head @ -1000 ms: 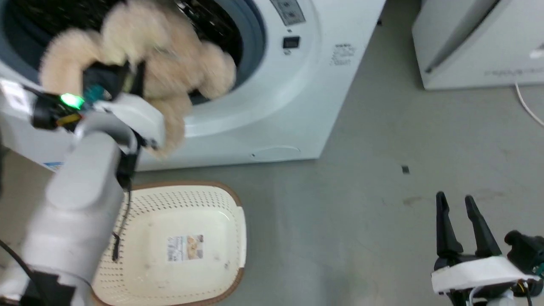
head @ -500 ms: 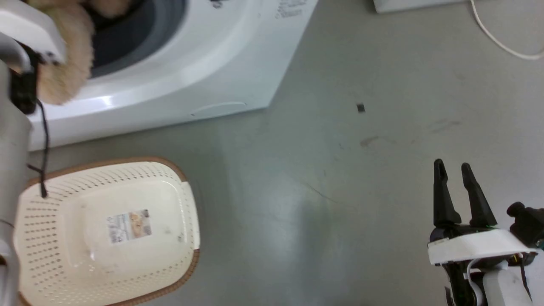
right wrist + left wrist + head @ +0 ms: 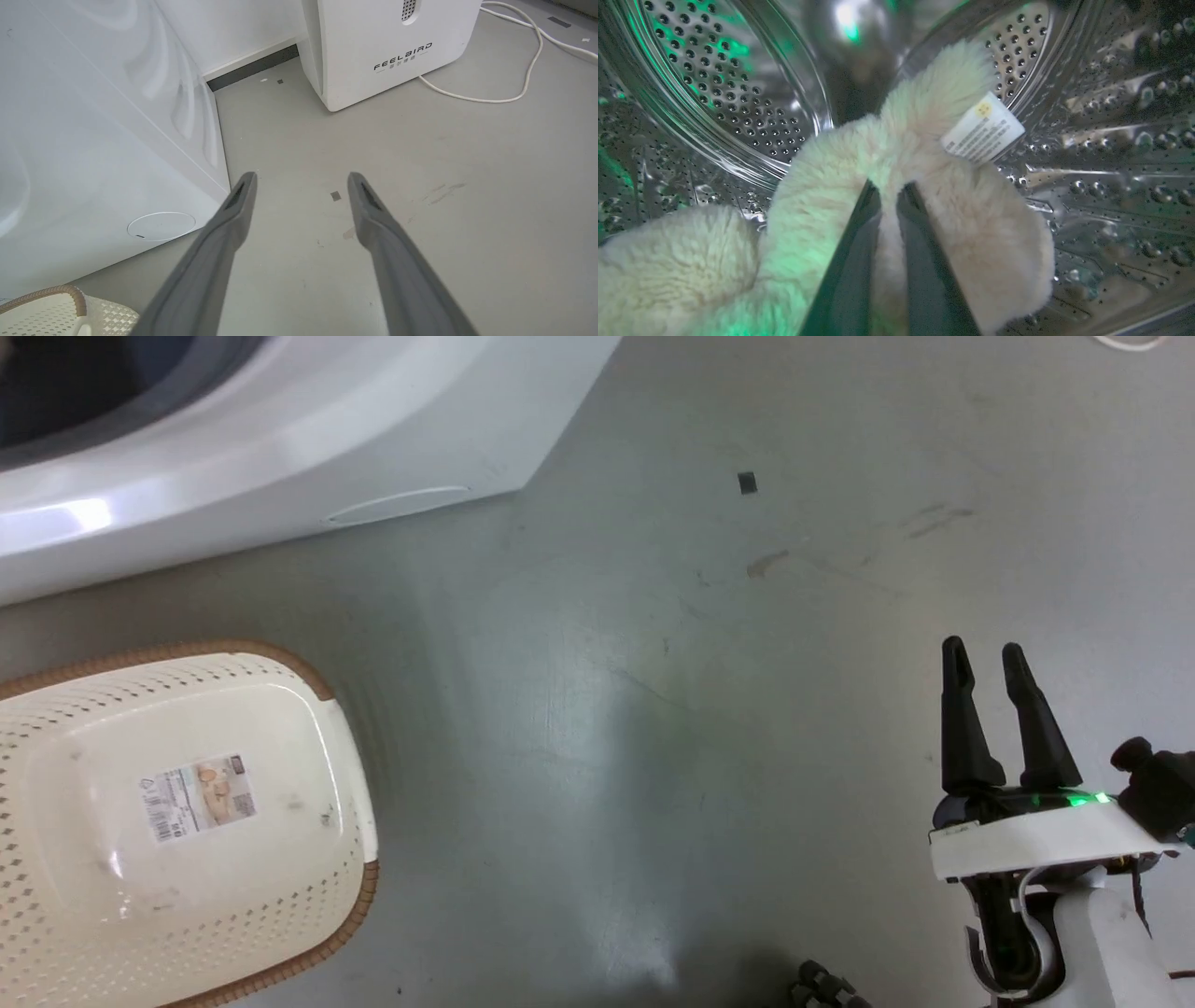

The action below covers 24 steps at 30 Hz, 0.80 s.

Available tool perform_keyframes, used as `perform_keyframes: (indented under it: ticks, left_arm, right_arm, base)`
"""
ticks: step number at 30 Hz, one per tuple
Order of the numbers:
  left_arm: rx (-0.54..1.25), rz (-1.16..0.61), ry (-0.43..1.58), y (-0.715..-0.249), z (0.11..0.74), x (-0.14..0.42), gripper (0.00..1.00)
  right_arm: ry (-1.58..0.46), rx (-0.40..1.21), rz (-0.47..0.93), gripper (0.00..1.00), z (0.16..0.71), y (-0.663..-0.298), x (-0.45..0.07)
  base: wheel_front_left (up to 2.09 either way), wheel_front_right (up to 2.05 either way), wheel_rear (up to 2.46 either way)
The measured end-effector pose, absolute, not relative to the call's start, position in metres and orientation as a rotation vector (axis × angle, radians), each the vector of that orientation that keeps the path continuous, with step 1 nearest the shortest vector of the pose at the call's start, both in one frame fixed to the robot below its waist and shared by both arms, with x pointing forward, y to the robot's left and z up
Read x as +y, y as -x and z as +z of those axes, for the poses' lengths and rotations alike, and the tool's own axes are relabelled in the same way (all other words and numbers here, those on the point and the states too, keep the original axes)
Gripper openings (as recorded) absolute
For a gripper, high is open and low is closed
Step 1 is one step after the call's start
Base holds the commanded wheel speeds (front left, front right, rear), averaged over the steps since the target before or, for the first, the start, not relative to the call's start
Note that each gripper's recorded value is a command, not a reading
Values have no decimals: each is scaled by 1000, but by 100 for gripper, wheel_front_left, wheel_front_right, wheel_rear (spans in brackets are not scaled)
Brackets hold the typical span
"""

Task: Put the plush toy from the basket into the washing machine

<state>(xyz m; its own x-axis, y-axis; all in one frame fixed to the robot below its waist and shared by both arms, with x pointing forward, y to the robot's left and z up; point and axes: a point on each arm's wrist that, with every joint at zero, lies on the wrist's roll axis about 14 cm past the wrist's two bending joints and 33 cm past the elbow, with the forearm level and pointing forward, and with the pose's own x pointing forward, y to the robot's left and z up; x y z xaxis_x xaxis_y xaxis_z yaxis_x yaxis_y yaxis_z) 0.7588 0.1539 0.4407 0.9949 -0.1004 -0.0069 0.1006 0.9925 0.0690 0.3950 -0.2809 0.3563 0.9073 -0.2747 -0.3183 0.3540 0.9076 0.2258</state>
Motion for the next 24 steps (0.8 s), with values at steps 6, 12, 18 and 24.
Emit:
perform_keyframes:
  ticks: [6, 12, 18, 24]
  left_arm:
    - [-51, -70, -51, -779, 457, 157, 0]
    - [-53, -49, -64, -781, 459, 162, 100]
    - [-46, -39, -60, -773, 463, 167, 100]
    - [-20, -49, -68, -757, 458, 169, 100]
  right_arm:
    - [-277, 310, -338, 100, 349, -392, -283]
    - [-282, 316, -334, 100, 346, -392, -281]
    - [-291, 308, -308, 100, 349, -397, -273]
    - [-292, 289, -286, 100, 356, -401, -268]
  base:
    - [0, 0, 0]
    - [0, 0, 0]
    - [0, 0, 0]
    - [0, 0, 0]
